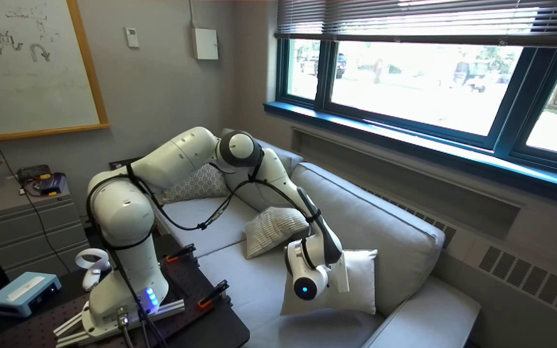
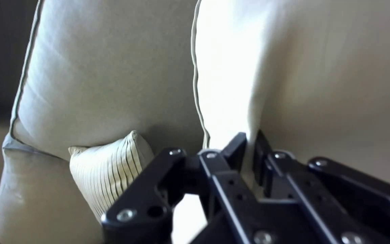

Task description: Move the cushions to the right shoulder of the couch

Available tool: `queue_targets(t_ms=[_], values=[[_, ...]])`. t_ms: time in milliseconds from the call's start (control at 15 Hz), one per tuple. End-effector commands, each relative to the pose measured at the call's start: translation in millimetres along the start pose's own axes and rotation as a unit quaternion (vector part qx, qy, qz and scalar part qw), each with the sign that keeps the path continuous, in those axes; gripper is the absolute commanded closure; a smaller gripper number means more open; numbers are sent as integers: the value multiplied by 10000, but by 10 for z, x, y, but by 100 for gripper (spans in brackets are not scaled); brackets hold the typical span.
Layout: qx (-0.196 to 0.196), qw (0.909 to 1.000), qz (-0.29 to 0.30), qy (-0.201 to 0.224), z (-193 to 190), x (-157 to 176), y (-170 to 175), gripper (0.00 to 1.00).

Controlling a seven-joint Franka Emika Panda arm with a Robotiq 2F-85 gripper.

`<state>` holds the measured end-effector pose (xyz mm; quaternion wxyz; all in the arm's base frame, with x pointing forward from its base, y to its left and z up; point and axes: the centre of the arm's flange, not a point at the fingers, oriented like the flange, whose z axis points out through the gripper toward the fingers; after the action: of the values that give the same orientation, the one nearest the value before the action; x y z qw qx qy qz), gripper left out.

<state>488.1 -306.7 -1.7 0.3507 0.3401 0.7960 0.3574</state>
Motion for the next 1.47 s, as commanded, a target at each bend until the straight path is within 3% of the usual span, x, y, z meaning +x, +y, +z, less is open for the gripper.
queue_targets(t_ms=[0, 200, 467, 600, 800, 1067, 1400], values=[[-67, 9998, 32, 204, -84, -85, -482, 94], [25, 9991, 293, 299, -125, -73, -829, 94], [82, 9986, 424, 308, -66, -95, -997, 94], [927, 9950, 377, 23, -12, -146, -1053, 94], [1671, 9840, 357, -501, -66, -253, -1024, 94], [2587, 9570, 476, -1222, -211, -363, -947, 95], [3701, 9016, 747, -2110, -365, -464, -889, 95]])
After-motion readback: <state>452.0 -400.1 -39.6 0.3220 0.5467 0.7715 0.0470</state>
